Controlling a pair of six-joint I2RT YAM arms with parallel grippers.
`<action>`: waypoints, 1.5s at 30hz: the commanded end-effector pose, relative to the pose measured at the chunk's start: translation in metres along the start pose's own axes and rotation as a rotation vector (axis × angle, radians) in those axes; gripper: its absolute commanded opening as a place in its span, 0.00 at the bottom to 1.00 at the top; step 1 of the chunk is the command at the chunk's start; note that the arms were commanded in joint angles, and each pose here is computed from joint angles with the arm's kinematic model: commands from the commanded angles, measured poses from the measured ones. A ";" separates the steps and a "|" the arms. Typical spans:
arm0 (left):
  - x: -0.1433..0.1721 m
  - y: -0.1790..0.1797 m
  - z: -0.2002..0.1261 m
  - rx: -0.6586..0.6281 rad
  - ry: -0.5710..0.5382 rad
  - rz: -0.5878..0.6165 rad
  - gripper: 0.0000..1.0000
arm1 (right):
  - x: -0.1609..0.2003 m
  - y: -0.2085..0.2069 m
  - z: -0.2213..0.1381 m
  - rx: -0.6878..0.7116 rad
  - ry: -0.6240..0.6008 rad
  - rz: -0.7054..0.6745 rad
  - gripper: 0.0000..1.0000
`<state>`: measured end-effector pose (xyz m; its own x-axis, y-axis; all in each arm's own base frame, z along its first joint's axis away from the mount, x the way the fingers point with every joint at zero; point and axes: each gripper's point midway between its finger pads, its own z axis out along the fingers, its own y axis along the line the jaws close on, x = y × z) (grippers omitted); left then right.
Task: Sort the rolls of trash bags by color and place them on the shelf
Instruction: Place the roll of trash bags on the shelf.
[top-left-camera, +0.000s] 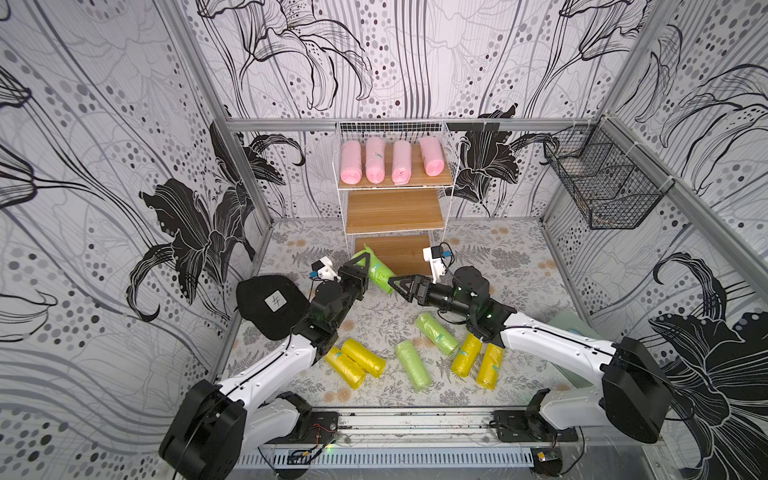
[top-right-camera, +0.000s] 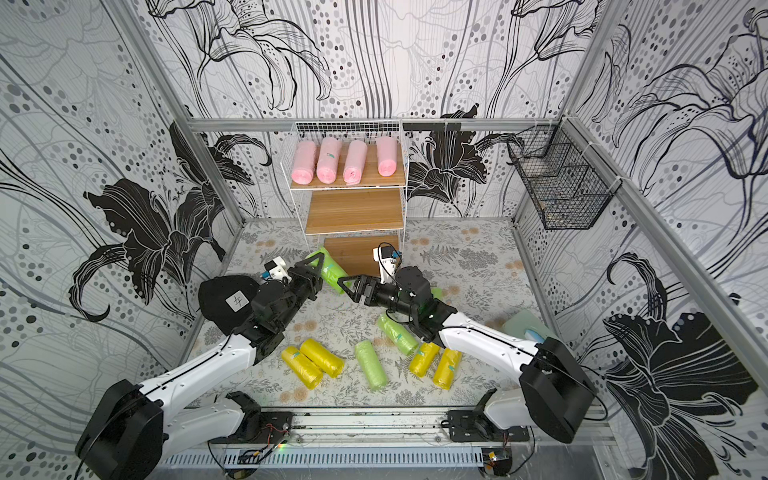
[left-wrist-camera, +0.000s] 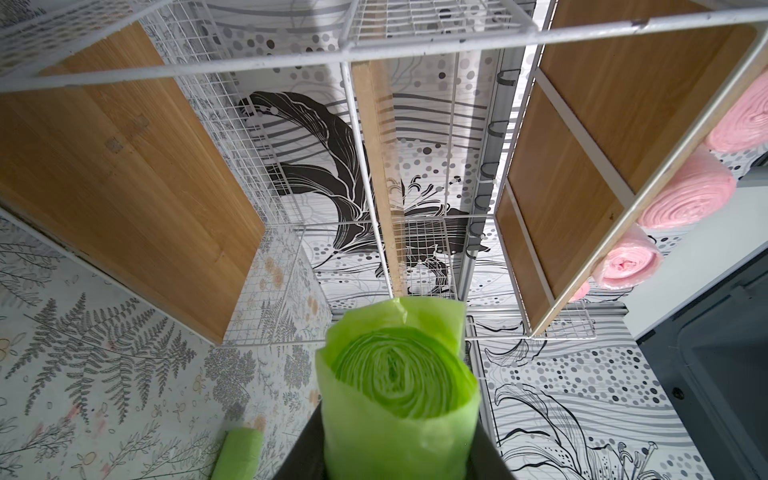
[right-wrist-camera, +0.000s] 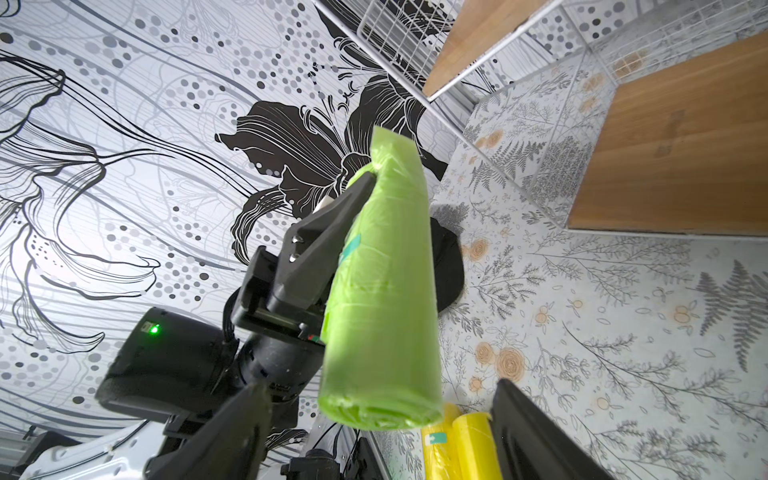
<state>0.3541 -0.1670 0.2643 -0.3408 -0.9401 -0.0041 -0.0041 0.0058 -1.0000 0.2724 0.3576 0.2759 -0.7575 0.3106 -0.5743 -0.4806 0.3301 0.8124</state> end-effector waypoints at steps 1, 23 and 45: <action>0.008 -0.027 -0.001 0.126 0.021 -0.075 0.28 | -0.009 0.016 0.008 -0.053 -0.018 -0.015 0.86; 0.021 -0.023 0.006 0.152 0.042 -0.120 0.62 | -0.038 0.009 -0.010 0.113 -0.169 -0.115 0.37; -0.004 -0.006 0.001 -0.187 0.076 0.563 0.85 | -0.149 -0.009 -0.028 0.534 -0.295 -0.506 0.33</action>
<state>0.3564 -0.1561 0.2692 -0.3486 -0.8459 -0.4036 -0.0029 0.4315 -0.9021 0.3621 0.2880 0.3498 -0.3573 0.2499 -0.8999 -0.4215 0.8167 0.3942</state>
